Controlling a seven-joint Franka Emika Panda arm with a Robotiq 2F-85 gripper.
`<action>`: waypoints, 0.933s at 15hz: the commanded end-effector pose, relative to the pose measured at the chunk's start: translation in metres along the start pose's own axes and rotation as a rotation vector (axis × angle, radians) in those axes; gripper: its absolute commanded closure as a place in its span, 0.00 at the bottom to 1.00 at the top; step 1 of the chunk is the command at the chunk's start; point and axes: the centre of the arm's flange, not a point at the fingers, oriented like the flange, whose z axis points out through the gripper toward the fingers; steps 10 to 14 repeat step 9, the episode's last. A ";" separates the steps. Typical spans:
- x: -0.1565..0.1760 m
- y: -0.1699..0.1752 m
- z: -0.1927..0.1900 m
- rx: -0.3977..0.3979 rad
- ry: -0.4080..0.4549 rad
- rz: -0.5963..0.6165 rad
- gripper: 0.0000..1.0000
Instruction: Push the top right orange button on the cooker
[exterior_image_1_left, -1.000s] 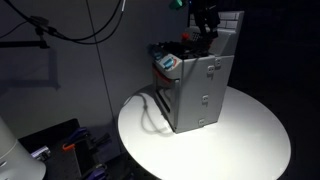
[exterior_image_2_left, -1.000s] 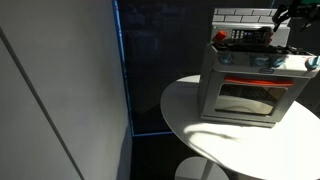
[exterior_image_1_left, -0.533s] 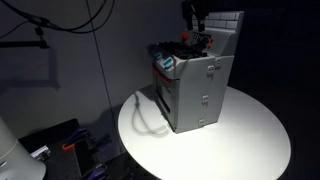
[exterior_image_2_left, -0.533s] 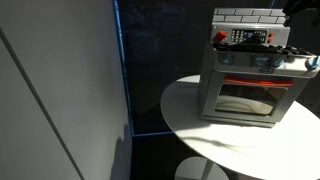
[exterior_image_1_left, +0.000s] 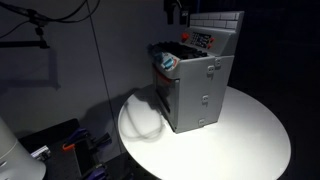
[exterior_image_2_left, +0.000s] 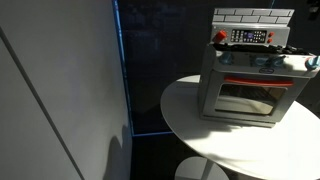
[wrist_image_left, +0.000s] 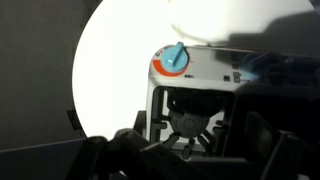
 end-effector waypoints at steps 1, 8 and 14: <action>-0.032 0.012 -0.018 0.007 -0.040 -0.026 0.00; -0.035 0.010 -0.024 -0.003 -0.052 -0.010 0.00; -0.035 0.010 -0.023 -0.003 -0.053 -0.011 0.00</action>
